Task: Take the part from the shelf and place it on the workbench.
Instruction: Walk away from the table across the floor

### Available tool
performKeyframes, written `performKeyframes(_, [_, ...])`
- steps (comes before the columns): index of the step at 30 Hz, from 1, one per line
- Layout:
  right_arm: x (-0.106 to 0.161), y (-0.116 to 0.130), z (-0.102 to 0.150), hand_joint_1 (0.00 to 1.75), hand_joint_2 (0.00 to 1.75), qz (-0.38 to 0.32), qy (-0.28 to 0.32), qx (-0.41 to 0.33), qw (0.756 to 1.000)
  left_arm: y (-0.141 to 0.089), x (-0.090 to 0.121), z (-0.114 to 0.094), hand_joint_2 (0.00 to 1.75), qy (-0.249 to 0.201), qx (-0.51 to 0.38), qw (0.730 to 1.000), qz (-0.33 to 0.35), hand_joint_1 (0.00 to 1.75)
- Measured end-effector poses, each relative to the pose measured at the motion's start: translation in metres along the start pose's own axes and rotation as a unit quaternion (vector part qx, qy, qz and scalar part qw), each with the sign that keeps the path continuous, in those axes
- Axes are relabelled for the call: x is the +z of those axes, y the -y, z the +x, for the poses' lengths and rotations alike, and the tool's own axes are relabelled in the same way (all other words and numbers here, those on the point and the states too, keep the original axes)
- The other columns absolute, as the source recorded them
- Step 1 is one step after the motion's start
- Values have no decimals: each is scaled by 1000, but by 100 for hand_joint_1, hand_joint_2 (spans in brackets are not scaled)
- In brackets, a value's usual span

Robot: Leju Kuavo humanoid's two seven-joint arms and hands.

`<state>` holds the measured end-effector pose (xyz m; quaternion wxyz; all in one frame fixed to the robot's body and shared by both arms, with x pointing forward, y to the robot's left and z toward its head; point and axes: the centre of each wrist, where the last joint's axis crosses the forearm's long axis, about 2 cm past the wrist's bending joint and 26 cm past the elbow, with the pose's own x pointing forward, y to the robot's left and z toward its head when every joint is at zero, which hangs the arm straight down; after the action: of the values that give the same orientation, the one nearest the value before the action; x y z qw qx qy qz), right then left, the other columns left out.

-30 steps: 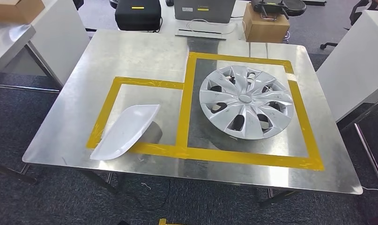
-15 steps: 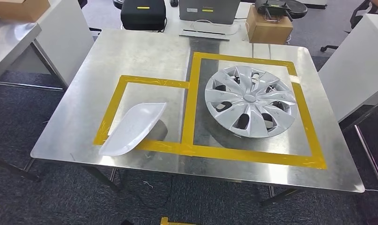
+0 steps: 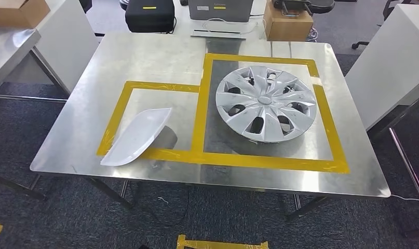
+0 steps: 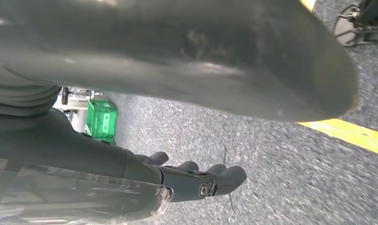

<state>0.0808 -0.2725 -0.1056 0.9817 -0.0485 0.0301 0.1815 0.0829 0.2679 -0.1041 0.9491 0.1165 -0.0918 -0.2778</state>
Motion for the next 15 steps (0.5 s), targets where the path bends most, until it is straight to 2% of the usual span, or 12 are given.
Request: performKeyframes(15, [0, 2, 0, 0, 0, -3, 5, 2, 1000, -2, 0, 2, 0, 4, 5, 1000, 3, 0])
